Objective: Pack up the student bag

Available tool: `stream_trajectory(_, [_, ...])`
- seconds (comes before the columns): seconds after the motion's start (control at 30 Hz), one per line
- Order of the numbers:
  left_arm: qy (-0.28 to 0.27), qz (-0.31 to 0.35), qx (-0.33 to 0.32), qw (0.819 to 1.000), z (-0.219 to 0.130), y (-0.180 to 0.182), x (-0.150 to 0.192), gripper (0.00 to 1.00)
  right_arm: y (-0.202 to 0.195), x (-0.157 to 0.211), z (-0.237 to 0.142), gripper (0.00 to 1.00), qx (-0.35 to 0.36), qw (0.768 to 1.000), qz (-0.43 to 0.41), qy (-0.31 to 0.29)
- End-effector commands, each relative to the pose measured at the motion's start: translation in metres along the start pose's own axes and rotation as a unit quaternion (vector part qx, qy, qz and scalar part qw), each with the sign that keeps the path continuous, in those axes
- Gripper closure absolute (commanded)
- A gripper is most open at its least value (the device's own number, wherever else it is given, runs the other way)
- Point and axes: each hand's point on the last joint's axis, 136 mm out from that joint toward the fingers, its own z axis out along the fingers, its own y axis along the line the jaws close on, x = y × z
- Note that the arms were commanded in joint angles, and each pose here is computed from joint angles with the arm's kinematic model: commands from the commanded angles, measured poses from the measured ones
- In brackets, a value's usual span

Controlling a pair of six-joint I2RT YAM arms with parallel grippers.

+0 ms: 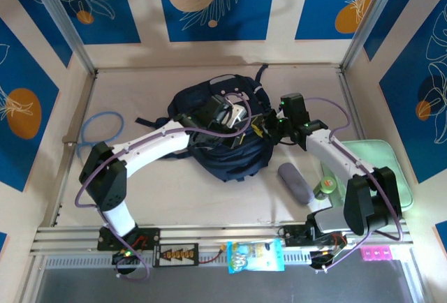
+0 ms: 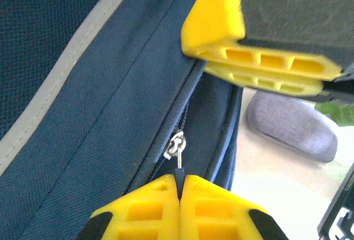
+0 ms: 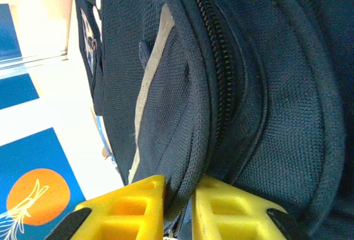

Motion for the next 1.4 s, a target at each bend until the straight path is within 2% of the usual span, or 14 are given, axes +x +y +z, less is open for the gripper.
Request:
stream_trajectory(0.0, [0.02, 0.022, -0.028, 0.999, -0.012, 0.006, 0.011, 1.0, 0.003, -0.008, -0.003, 0.85, 0.017, 0.999, -0.021, -0.021])
stream_trajectory(0.27, [0.1, 0.019, -0.11, 0.989, -0.041, 0.047, 0.073, 1.0, 0.007, -0.027, -0.01, 0.88, 0.036, 0.996, -0.051, -0.057])
stream_trajectory(0.5, [0.111, 0.015, -0.163, 0.98, -0.076, 0.079, 0.098, 1.0, 0.006, -0.034, -0.01, 0.88, 0.042, 0.996, -0.054, -0.064])
stream_trajectory(0.7, [0.088, -0.022, -0.206, 0.974, -0.081, 0.113, 0.09, 1.0, 0.007, -0.034, -0.009, 0.89, 0.043, 0.995, -0.062, -0.059])
stream_trajectory(0.87, [0.093, -0.047, -0.232, 0.967, -0.074, 0.138, 0.079, 1.0, 0.005, -0.032, -0.008, 0.89, 0.051, 0.995, -0.071, -0.052])
stream_trajectory(1.13, [0.048, -0.049, -0.209, 0.975, -0.078, 0.15, 0.043, 1.0, 0.015, -0.012, 0.006, 0.89, 0.026, 0.994, -0.102, -0.009])
stream_trajectory(1.3, [0.03, -0.065, -0.217, 0.974, -0.086, 0.171, 0.041, 0.99, 0.027, 0.011, 0.029, 0.88, 0.017, 0.991, -0.128, 0.032])
stream_trajectory(1.37, [0.02, -0.081, -0.22, 0.972, -0.089, 0.182, 0.043, 0.95, 0.033, 0.016, 0.041, 0.88, 0.012, 0.99, -0.138, 0.042])
